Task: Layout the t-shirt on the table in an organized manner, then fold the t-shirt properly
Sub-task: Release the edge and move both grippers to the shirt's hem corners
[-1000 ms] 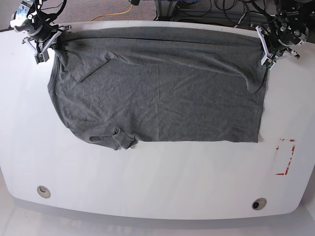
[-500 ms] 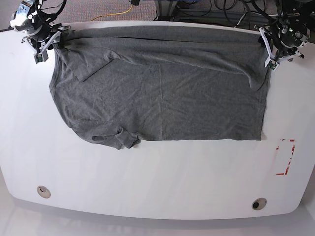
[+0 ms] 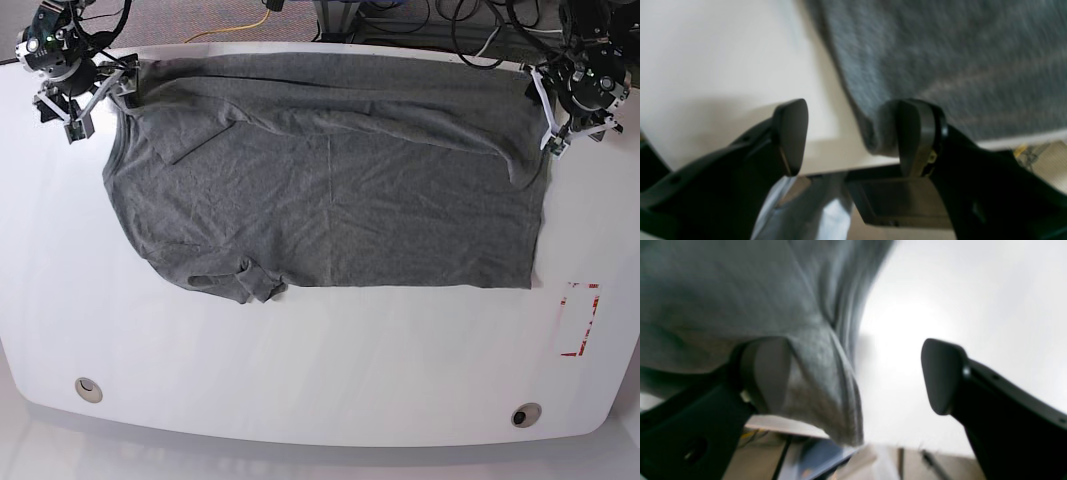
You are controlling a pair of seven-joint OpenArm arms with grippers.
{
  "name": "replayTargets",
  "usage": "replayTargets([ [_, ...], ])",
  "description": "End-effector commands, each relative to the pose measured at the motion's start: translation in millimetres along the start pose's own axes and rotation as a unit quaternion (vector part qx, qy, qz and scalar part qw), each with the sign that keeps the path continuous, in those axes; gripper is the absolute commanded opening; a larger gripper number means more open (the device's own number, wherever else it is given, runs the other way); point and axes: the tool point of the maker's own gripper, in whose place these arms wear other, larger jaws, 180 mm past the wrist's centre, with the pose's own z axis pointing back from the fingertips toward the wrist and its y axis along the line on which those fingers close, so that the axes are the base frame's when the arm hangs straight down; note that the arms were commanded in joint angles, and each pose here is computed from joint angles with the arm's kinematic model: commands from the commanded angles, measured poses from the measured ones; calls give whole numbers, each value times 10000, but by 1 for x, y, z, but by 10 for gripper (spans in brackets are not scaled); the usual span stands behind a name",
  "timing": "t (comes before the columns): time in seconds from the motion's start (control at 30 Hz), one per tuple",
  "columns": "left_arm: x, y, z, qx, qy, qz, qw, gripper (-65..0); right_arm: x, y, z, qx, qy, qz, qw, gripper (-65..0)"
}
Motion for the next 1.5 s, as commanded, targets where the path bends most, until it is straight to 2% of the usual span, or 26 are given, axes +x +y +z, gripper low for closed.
replayTargets([
  [0.0,22,18,10,281,-301,-39,9991,-256,18,-7,10,-165,-236,225,9993,-55],
  [0.17,44,34,16,484,-456,16,9978,-256,38,-10,11,-248,-459,318,9981,-54],
  [0.4,72,62,27,800,-560,136,9951,-254,60,-34,13,-515,-315,470,9971,-57],
  [0.67,120,91,43,1088,-1160,311,9868,-254,110,-47,9,-656,-908,370,9930,-54],
  [0.93,185,94,39,820,-1767,337,9803,-256,154,-41,-25,-217,-1171,211,9927,-57],
  [1.07,223,85,28,437,-2321,474,9706,-256,176,-44,-51,57,-1198,-68,9928,-59],
  [1.2,246,80,17,128,-2652,628,9621,-256,200,-50,-68,133,-1271,-199,9916,-59],
  [1.47,271,74,0,-283,-2782,727,9573,-257,232,-49,-105,442,-1289,-449,9897,-59],
])
